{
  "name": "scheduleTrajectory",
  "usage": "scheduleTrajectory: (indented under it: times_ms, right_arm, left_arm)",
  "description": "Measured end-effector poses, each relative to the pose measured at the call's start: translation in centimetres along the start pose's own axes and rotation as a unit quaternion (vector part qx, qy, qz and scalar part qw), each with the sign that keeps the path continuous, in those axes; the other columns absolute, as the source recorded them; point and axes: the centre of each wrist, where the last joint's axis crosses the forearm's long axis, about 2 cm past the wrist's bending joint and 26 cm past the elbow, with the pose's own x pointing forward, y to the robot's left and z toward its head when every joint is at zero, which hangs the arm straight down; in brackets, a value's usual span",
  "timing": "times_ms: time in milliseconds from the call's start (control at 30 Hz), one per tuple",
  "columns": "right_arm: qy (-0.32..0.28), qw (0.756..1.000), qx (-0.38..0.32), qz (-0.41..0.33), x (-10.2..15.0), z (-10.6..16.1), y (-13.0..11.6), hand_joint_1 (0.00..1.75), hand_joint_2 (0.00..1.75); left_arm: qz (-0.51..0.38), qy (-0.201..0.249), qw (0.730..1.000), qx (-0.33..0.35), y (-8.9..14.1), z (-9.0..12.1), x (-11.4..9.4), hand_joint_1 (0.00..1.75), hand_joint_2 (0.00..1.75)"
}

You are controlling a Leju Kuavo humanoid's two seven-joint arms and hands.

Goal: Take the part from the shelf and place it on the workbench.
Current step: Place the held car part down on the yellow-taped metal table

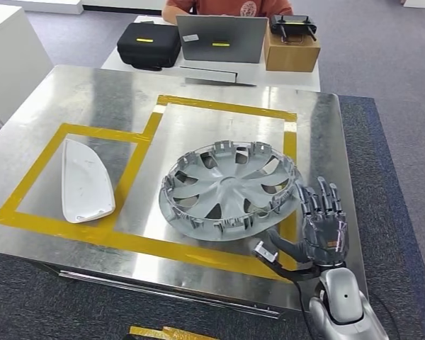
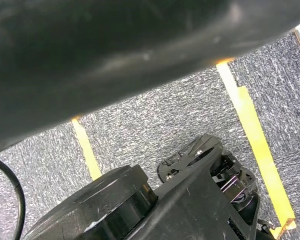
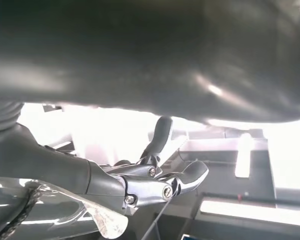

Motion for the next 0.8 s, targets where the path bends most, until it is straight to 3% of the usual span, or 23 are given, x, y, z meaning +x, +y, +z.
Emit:
scheduleTrajectory:
  times_ms: [500, 633, 800]
  right_arm:
    - [-0.009, 0.999, 0.019, 0.027, -1.9, 0.5, 0.8, 0.00, 0.00]
    - [-0.069, 0.997, -0.008, 0.023, -1.7, -0.3, -0.4, 0.00, 0.00]
    - [-0.140, 0.986, -0.087, 0.005, 0.3, -2.3, -3.7, 0.00, 0.00]
  left_arm:
    - [0.001, -0.001, 1.000, 0.002, 0.1, 0.0, -0.1, 0.00, 0.00]
    - [0.003, -0.002, 1.000, 0.004, 0.0, 0.1, -0.2, 0.00, 0.00]
    - [0.004, 0.000, 1.000, 0.005, 0.0, 0.2, -0.4, 0.00, 0.00]
